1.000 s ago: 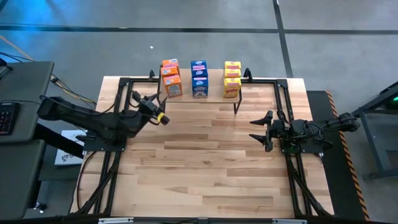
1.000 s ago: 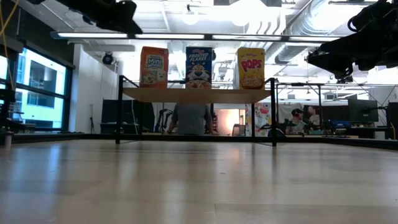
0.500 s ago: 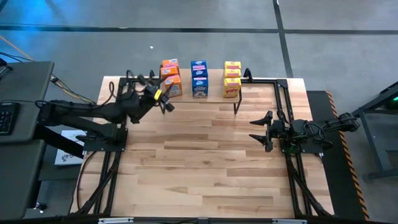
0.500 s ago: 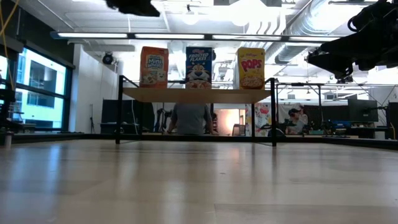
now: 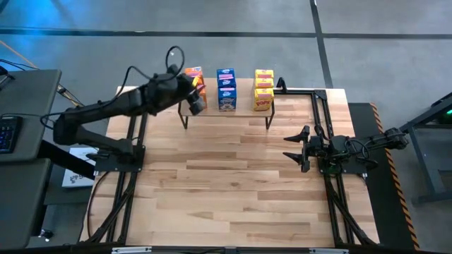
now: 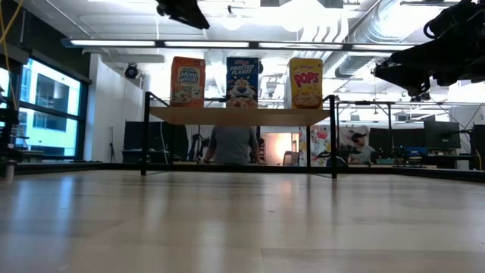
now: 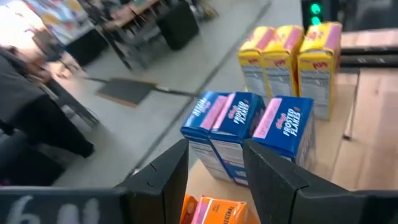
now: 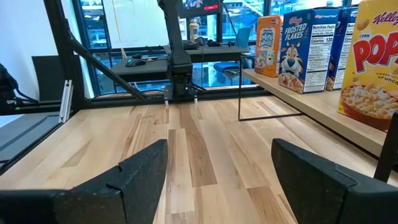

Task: Stack cereal on shelf
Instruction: Put the orange cereal box on the shelf aligned with the other orange cereal boxes

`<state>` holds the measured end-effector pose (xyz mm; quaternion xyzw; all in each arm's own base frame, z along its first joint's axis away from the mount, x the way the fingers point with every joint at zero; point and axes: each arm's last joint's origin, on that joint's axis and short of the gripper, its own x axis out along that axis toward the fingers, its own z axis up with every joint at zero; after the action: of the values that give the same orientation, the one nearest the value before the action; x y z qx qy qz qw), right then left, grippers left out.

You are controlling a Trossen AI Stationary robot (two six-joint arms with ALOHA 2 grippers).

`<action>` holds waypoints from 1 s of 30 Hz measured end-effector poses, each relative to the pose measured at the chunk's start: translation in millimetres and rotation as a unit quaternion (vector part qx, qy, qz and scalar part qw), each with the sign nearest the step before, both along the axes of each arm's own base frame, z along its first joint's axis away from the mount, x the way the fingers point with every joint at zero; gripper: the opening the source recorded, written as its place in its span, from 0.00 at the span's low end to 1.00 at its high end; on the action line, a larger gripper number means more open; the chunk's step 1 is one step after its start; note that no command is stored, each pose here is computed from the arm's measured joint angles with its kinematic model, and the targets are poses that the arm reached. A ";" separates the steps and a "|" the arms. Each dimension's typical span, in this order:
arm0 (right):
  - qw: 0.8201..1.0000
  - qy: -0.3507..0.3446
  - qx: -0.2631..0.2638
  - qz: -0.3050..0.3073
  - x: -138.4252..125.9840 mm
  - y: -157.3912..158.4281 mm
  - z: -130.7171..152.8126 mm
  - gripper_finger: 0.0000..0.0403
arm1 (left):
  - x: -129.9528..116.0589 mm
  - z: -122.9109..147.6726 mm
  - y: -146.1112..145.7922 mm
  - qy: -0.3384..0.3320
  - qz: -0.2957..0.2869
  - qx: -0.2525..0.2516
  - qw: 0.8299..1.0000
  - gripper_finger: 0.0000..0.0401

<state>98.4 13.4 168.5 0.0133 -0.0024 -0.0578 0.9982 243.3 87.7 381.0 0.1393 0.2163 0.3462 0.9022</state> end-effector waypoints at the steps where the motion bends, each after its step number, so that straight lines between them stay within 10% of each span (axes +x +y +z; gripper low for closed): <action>1: 1.000 0.000 0.000 0.000 0.0 0.0 0.1 0.69 | 2.3 1.9 3.1 0.010 -0.004 -0.008 1.000 0.36; 30: 1.000 0.000 0.000 -0.002 0.0 -0.1 0.1 0.69 | 33.1 -17.5 40.4 0.119 -0.036 -0.096 0.988 0.36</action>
<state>98.4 13.3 168.6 0.0134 -0.0027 -0.0594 0.9981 276.4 128.0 363.5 0.1005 0.3494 0.2720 0.8909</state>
